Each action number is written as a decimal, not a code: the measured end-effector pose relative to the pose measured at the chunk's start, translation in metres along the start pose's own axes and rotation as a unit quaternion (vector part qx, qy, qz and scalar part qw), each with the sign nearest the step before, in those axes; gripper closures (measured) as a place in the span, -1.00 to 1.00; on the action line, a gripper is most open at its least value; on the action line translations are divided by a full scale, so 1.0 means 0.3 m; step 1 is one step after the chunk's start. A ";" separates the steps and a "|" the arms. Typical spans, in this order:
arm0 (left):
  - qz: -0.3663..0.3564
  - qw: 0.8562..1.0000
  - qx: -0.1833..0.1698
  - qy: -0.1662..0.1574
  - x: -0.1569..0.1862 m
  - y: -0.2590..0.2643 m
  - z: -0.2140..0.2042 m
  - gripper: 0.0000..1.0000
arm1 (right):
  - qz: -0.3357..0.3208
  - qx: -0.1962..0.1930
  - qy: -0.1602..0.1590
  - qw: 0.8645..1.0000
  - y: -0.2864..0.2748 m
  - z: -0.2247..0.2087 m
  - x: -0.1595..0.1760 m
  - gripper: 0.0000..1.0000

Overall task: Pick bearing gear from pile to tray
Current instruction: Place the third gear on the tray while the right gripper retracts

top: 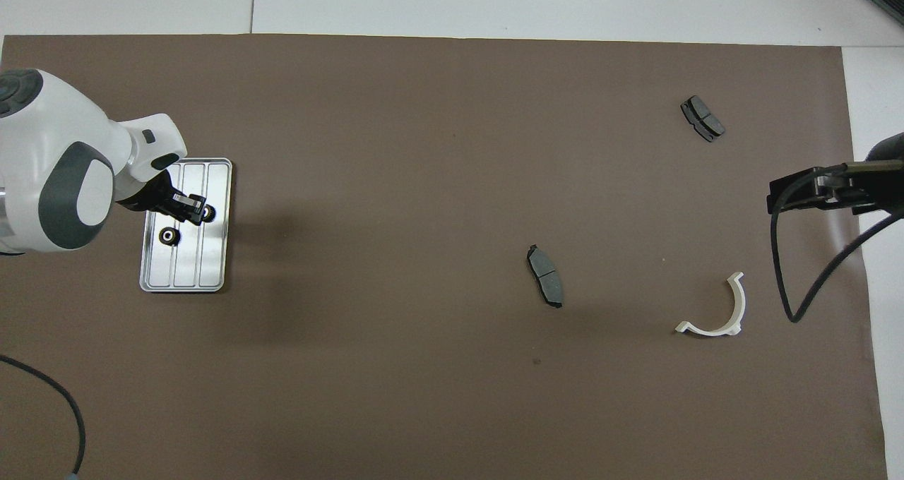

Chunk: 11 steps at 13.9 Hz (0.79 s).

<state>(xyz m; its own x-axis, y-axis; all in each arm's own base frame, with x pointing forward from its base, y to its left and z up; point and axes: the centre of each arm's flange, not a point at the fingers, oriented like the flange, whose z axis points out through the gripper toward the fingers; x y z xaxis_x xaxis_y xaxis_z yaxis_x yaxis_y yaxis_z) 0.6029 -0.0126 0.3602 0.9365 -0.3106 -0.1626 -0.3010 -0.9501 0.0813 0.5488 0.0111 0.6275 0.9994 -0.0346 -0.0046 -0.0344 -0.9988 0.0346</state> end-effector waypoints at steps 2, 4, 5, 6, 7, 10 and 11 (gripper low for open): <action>0.014 1.000 -0.004 -0.008 -0.048 -0.031 0.031 0.50 | -0.001 0.000 0.003 1.000 -0.003 0.006 0.004 -1.00; 0.020 1.000 -0.002 -0.006 -0.065 -0.022 0.051 0.37 | -0.002 0.000 0.001 1.000 -0.006 0.016 0.003 -1.00; 0.022 1.000 -0.002 -0.004 -0.067 -0.014 0.056 0.37 | -0.002 0.000 0.000 1.000 -0.010 0.022 0.001 -1.00; 0.023 1.000 -0.001 -0.003 -0.066 -0.008 0.056 0.28 | -0.002 0.000 0.003 1.000 -0.014 0.024 0.002 -1.00; 0.024 1.000 0.000 0.000 -0.062 -0.004 0.054 0.05 | -0.003 0.000 0.005 1.000 -0.019 0.026 0.003 -1.00; 0.027 0.999 0.008 0.022 -0.042 0.002 -0.001 -0.62 | -0.004 0.001 0.006 1.000 -0.021 0.028 0.003 -1.00; 0.028 0.999 0.013 0.036 -0.031 0.003 -0.054 -0.88 | -0.004 0.001 0.006 1.000 -0.021 0.028 0.003 -1.00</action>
<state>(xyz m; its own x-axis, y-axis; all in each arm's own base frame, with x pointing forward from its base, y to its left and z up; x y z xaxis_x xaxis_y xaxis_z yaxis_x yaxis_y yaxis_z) 0.5969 -0.0100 0.3776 0.9284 -0.3612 -0.0875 -0.3567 -0.9321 0.0632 0.5498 0.0171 0.6190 0.9996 -0.0261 0.0064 -0.0263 -0.9991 0.0334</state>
